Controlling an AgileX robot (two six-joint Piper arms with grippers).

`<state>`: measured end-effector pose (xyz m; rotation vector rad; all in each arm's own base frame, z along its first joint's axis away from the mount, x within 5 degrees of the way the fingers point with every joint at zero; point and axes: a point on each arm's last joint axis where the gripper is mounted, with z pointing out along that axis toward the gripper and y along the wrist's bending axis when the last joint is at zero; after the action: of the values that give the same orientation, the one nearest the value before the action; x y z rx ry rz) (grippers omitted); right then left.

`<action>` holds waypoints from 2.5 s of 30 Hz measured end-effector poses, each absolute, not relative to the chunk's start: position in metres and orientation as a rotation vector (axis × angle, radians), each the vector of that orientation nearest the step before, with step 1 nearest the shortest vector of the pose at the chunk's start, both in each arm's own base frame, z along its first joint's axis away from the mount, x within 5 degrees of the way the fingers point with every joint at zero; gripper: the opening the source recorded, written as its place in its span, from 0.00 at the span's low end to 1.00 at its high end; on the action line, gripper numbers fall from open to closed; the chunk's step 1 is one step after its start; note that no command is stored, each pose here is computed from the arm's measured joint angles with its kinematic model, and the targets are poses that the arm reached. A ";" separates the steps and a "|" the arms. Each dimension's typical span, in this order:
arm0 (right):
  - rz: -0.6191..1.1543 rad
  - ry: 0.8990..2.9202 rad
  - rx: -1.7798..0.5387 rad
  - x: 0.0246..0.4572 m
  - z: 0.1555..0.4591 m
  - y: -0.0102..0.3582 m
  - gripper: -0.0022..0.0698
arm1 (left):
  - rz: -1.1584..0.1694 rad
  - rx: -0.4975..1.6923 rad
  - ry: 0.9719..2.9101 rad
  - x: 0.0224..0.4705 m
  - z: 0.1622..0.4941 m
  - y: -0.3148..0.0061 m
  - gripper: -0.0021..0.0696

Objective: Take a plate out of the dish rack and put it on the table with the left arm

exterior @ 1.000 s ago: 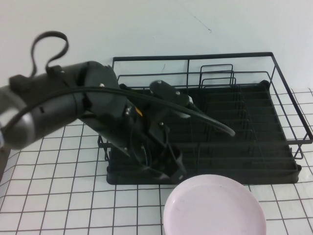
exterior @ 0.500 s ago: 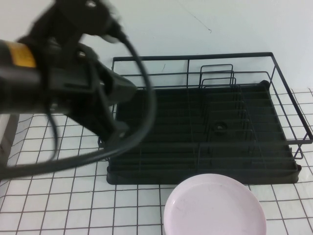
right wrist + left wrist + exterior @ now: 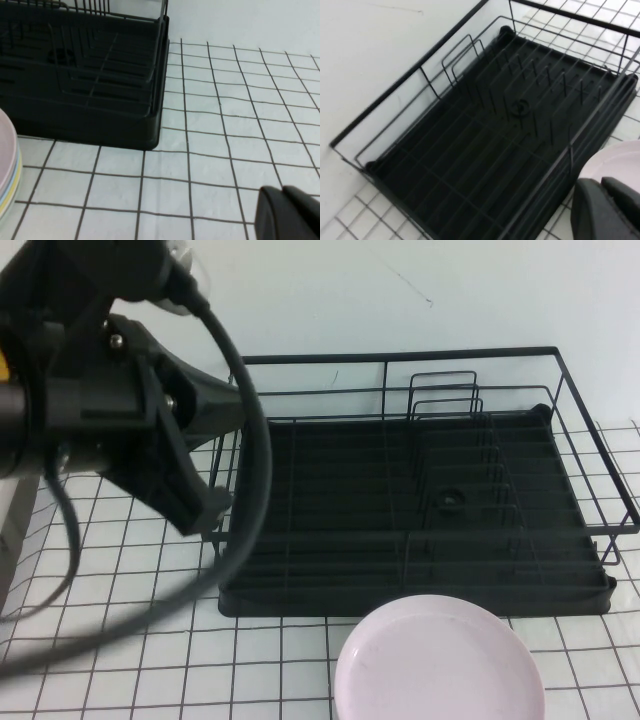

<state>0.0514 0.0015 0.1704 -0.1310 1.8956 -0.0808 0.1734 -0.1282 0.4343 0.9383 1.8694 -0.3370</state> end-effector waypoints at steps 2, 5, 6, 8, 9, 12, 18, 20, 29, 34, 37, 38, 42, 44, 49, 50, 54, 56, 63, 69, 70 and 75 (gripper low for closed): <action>-0.081 1.896 -0.131 0.051 0.170 0.001 0.02 | -0.311 0.927 1.827 0.165 0.437 -0.118 0.03; -0.081 1.896 -0.131 0.051 0.170 0.001 0.02 | -0.251 0.853 1.749 0.150 0.438 -0.096 0.03; -0.081 1.896 -0.131 0.051 0.170 0.001 0.02 | -0.230 0.806 1.719 0.145 0.436 -0.087 0.03; -0.081 1.896 -0.131 0.051 0.170 0.001 0.02 | -0.216 0.705 1.669 0.133 0.427 -0.072 0.03; -0.081 1.896 -0.131 0.051 0.170 0.001 0.02 | -0.210 0.645 1.641 0.126 0.420 -0.065 0.03; -0.081 1.896 -0.131 0.051 0.170 0.001 0.02 | -0.217 0.480 1.560 0.102 0.392 -0.045 0.03; -0.081 1.896 -0.131 0.051 0.170 0.001 0.02 | -0.248 0.247 1.581 0.070 0.297 -0.024 0.03; -0.081 1.896 -0.131 0.051 0.170 0.001 0.02 | -0.255 0.175 1.610 0.064 0.267 -0.021 0.03; -0.081 1.896 -0.131 0.051 0.170 0.001 0.02 | -0.234 0.090 1.719 0.054 0.186 -0.017 0.03; -0.081 1.896 -0.131 0.051 0.170 0.001 0.02 | -0.215 0.156 1.767 0.053 0.181 -0.019 0.03; -0.081 1.896 -0.131 0.051 0.170 0.001 0.02 | -0.214 0.168 1.778 0.052 0.180 -0.020 0.03; -0.081 1.896 -0.131 0.051 0.170 0.001 0.02 | -0.214 0.170 1.779 0.052 0.180 -0.020 0.03; -0.081 1.896 -0.131 0.051 0.170 0.001 0.02 | -0.221 0.162 1.793 0.052 0.179 -0.020 0.03; -0.081 1.896 -0.131 0.051 0.170 0.001 0.02 | -0.218 0.150 1.798 0.052 0.179 -0.019 0.03; -0.081 1.896 -0.131 0.051 0.170 0.001 0.02 | -0.189 0.064 1.827 0.052 0.177 -0.013 0.03; -0.081 1.896 -0.131 0.051 0.170 0.001 0.02 | -0.182 0.028 1.836 0.052 0.176 -0.011 0.03; -0.081 1.896 -0.131 0.051 0.170 0.001 0.02 | -0.150 -0.079 1.841 0.053 0.175 -0.004 0.03; -0.081 1.896 -0.131 0.051 0.170 0.001 0.02 | -0.142 -0.088 1.840 0.053 0.175 -0.003 0.03; -0.081 1.896 -0.131 0.051 0.170 0.001 0.02 | -0.134 -0.091 1.840 0.053 0.175 -0.002 0.03; -0.081 1.896 -0.131 0.051 0.170 0.001 0.02 | -0.148 -0.111 1.841 0.053 0.175 -0.002 0.03; -0.081 1.896 -0.131 0.051 0.170 0.001 0.02 | -0.147 -0.109 1.841 0.053 0.175 -0.002 0.03; -0.081 1.896 -0.131 0.051 0.170 0.001 0.02 | -0.140 -0.101 1.843 0.053 0.175 -0.002 0.03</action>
<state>0.0514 0.0015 0.1704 -0.1310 1.8956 -0.0808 0.0530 -0.0025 0.1751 -0.1009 1.8430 -0.1398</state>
